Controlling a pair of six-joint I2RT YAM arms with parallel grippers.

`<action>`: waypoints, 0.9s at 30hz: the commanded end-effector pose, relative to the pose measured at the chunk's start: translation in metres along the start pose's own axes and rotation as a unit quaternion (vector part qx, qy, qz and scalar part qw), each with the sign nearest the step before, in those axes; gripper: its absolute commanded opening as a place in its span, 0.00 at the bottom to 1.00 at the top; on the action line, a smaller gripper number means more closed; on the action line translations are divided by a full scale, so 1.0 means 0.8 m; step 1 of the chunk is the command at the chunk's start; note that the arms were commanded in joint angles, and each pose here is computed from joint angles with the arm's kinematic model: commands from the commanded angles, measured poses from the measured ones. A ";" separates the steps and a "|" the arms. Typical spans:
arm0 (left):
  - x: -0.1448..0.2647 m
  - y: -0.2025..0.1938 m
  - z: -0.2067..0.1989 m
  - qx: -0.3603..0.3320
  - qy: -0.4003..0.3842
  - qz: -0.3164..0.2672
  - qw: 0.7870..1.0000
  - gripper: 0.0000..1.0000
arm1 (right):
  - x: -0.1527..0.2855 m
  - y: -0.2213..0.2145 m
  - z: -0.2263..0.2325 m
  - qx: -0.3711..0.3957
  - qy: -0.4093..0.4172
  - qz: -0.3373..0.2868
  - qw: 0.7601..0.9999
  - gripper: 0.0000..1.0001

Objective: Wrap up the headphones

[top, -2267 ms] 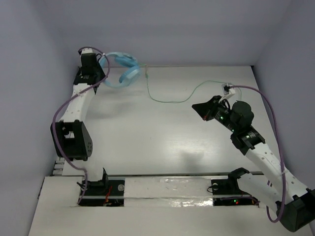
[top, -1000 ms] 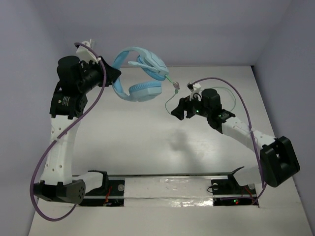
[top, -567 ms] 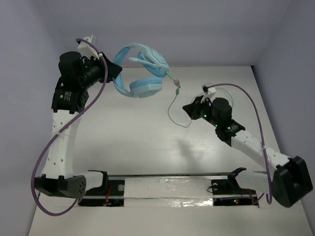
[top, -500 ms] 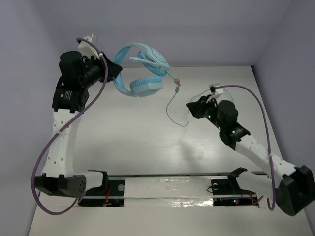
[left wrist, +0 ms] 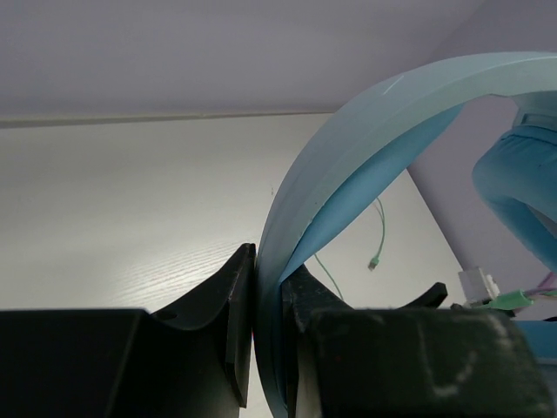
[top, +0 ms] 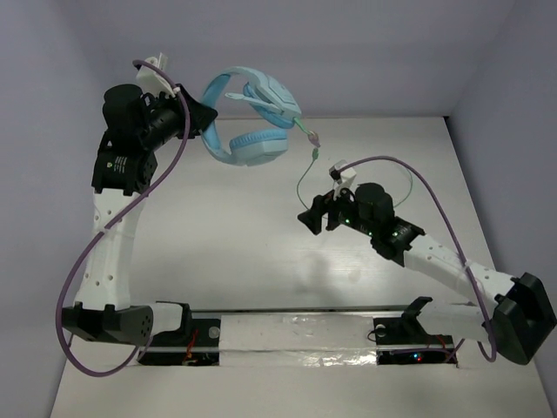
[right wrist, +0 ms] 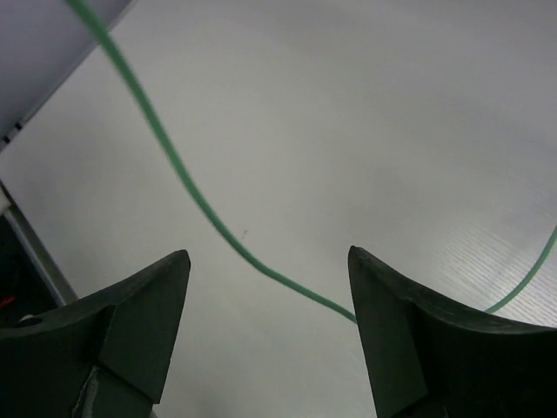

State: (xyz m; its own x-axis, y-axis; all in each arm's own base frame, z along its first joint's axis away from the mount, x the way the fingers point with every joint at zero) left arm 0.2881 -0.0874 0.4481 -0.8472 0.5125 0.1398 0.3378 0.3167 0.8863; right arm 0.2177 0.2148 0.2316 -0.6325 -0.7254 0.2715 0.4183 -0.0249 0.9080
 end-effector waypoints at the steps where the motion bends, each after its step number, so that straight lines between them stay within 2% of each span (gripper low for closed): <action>1: 0.021 0.040 -0.036 -0.012 -0.054 -0.064 0.996 0.00 | -0.014 0.017 -0.010 0.022 -0.036 -0.020 0.999 0.78; 5: 0.030 0.043 -0.044 -0.016 -0.066 -0.065 0.996 0.00 | -0.032 0.024 -0.022 0.019 -0.073 -0.066 0.995 0.74; 11: 0.047 0.046 -0.063 -0.016 -0.108 -0.062 0.992 0.00 | -0.064 0.017 -0.032 0.040 -0.070 -0.076 0.994 0.64; 13: 0.057 0.050 -0.071 -0.019 -0.118 -0.067 0.991 0.00 | -0.071 0.017 -0.055 0.034 -0.076 -0.078 0.993 0.60; 19: 0.074 0.054 -0.085 -0.022 -0.135 -0.072 0.988 0.00 | -0.073 0.055 -0.085 0.043 -0.065 -0.112 0.991 0.58; 22: 0.083 0.063 -0.093 -0.025 -0.141 -0.077 0.987 0.00 | -0.089 0.053 -0.094 0.057 -0.061 -0.083 0.993 0.58; 27: 0.096 0.080 -0.111 -0.026 -0.165 -0.092 0.982 0.00 | -0.115 0.045 -0.100 0.054 -0.042 -0.068 0.995 0.57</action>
State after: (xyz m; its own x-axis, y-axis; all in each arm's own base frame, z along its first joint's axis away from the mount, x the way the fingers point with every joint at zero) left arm 0.2380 -0.0960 0.5126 -0.7607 0.6486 -0.0245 0.2571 0.3357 0.9062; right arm 0.3363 0.2149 0.2105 -0.7615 -0.6135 0.2090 0.2990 -0.0464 0.9531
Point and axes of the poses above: each gripper's point midway between its finger pads, its own x axis back along the fingers, its own z axis along the line the jaws close on, y = z × x, the point moved 8 cm from there along x, back along the fingers, and after that the axes turned 1 degree about -x, right-handed, at the moved point
